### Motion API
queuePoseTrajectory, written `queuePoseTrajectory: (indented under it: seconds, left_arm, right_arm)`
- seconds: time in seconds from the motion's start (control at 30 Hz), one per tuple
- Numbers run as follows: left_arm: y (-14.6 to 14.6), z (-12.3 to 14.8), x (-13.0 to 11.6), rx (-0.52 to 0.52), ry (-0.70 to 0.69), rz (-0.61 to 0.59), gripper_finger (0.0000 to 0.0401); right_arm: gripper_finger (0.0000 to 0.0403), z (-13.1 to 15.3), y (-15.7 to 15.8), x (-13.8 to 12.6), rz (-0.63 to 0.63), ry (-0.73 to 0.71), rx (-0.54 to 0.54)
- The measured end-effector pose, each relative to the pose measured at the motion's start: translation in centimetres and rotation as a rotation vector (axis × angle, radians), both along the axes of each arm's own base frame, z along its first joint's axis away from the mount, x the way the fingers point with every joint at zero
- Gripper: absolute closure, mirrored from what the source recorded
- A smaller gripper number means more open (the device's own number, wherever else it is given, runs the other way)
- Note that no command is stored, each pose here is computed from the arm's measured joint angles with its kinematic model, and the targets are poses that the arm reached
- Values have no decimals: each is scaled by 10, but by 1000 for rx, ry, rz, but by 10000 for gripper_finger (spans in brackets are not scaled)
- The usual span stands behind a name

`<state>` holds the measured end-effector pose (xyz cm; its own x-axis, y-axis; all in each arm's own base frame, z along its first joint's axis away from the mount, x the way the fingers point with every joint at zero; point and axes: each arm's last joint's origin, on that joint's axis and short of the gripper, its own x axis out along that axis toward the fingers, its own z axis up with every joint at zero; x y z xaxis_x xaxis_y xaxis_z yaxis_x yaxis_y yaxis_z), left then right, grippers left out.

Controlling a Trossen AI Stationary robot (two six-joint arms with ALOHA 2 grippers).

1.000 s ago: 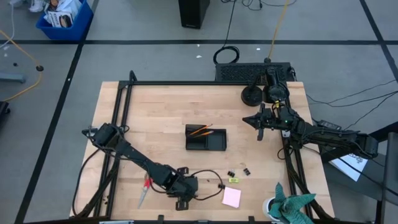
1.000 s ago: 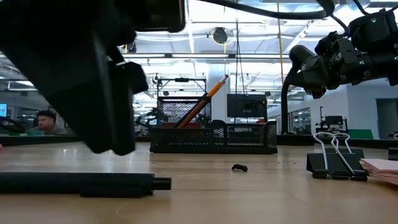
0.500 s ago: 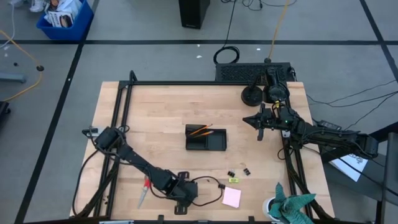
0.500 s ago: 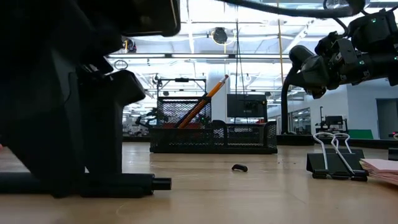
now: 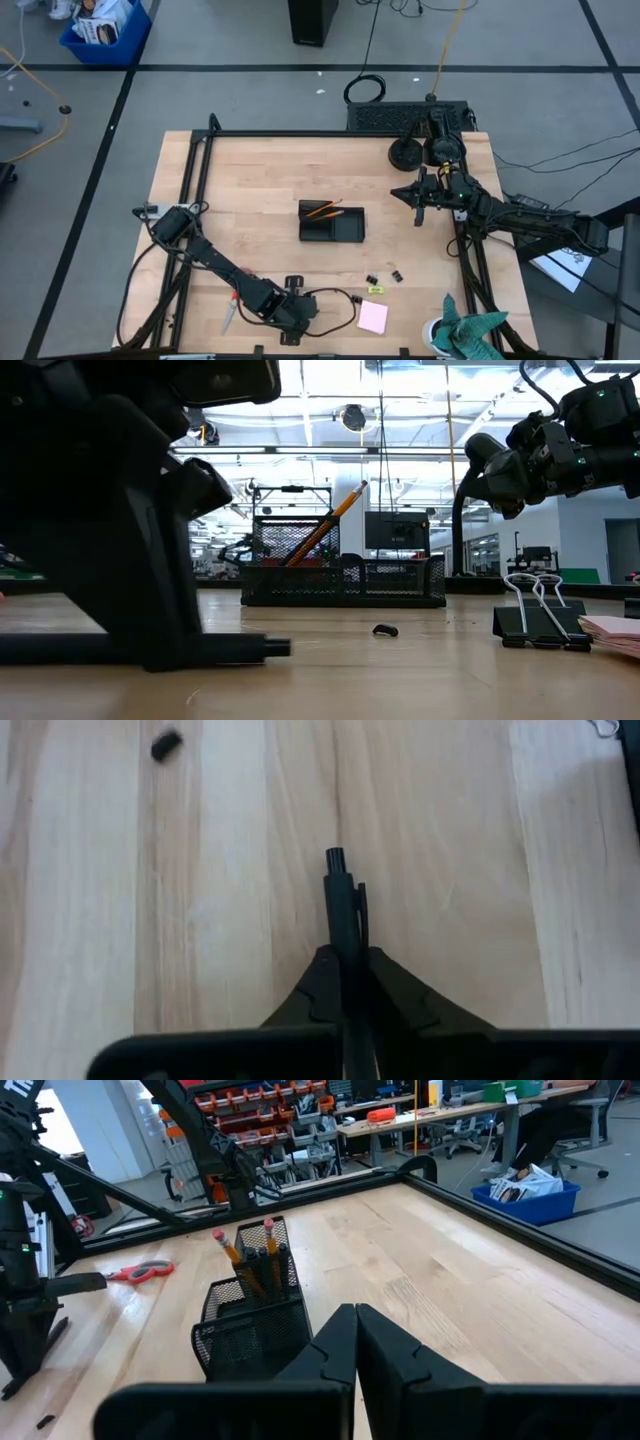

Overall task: Pick and place office supplies into organizer
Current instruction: Put the pen into the top left section of the desk organizer

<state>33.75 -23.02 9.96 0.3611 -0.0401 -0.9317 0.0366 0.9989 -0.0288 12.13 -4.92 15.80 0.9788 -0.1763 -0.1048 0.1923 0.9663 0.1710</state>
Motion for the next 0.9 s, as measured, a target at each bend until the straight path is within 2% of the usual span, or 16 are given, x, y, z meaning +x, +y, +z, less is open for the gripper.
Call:
queuePoseTrajectory:
  seconds: [0.17, 0.3, 0.43, 0.6, 0.77, 0.9]
  left_arm:
    - [1, 16, 4, 57, -140, -59, 360]
    - [11, 31, 7, 185, -242, -23, 373]
    - [19, 67, 10, 267, -406, 70, 390]
    - [32, 110, 8, 376, -522, 58, 375]
    - [64, 153, 3, 458, -616, 37, 371]
    - [105, 171, 2, 430, -771, 28, 386]
  right_arm:
    - [403, 0, 0, 0, 0, 0, 0]
    - [403, 0, 0, 0, 0, 0, 0]
    - [403, -1, 0, 0, 0, 6, 3]
    - [403, -1, 0, 0, 0, 10, 5]
    - [403, -1, 0, 0, 0, 7, 4]
    - [403, -1, 0, 0, 1, 7, 4]
